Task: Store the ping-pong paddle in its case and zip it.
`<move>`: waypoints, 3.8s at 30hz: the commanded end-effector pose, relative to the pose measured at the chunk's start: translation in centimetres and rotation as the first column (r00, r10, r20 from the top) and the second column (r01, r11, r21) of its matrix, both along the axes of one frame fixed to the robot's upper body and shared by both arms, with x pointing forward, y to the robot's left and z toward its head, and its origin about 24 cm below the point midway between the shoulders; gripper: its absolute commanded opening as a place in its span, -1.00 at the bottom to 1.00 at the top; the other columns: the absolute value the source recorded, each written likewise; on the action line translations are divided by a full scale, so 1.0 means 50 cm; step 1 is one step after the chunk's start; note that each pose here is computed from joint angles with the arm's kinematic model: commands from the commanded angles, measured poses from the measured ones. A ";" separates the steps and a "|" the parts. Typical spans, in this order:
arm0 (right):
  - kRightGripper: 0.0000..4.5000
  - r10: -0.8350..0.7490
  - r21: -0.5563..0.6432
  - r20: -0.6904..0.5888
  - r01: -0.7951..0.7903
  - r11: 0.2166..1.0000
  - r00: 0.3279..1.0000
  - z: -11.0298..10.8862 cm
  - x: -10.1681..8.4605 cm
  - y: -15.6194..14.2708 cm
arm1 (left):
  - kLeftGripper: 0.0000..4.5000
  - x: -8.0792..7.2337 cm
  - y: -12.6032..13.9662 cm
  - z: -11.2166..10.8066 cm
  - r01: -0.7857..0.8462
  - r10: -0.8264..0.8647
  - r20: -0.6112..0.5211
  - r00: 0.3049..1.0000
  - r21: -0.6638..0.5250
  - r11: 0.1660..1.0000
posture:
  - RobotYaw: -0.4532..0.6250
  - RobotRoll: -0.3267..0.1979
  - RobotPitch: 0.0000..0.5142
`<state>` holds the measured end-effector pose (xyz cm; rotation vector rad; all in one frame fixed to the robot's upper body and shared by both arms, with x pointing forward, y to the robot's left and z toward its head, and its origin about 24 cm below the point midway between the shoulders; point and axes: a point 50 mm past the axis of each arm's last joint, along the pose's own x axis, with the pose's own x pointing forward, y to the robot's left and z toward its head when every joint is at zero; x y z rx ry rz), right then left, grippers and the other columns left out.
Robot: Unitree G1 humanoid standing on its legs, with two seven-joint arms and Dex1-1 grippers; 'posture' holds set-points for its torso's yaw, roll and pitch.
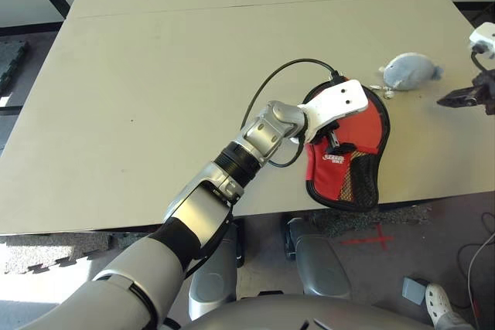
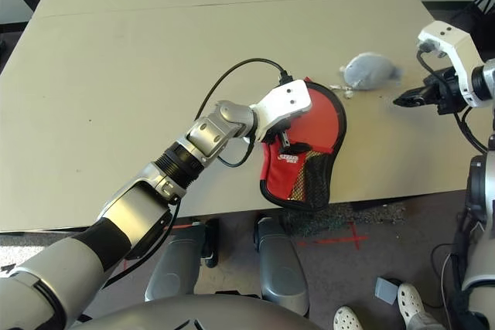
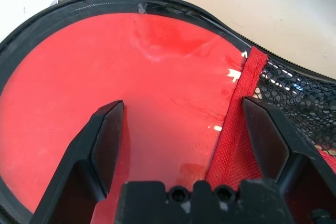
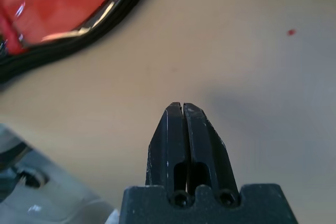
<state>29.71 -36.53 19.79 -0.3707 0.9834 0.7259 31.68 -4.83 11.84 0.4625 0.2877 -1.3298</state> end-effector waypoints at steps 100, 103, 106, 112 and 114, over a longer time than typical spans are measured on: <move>-0.83 0.551 0.302 -0.219 -0.481 0.823 0.805 -0.059 -0.112 0.175 | 1.00 -0.018 0.019 -0.077 -0.087 0.098 -0.126 0.987 0.090 0.992 | -0.32 0.25 0.04; -0.83 0.567 0.330 -0.208 -0.488 0.808 0.797 -0.060 -0.112 0.191 | 1.00 -0.016 0.019 -0.077 -0.090 0.101 -0.124 0.987 0.090 0.992 | -0.31 0.25 0.03; -0.68 0.532 0.320 -0.172 -0.464 0.826 0.829 -0.055 -0.091 0.193 | 1.00 -0.014 0.021 -0.078 -0.096 0.106 -0.120 0.987 0.088 0.991 | -0.30 0.25 0.02; 0.31 0.438 0.342 -0.135 -0.374 0.862 0.889 -0.004 -0.088 0.166 | 1.00 -0.009 0.047 -0.057 -0.109 0.113 -0.107 0.988 0.039 0.993 | -0.30 0.25 -0.05; 0.63 0.387 0.347 -0.112 -0.329 0.878 0.915 0.014 -0.083 0.148 | 1.00 -0.009 0.064 -0.039 -0.107 0.107 -0.101 0.989 0.009 0.994 | -0.30 0.25 -0.05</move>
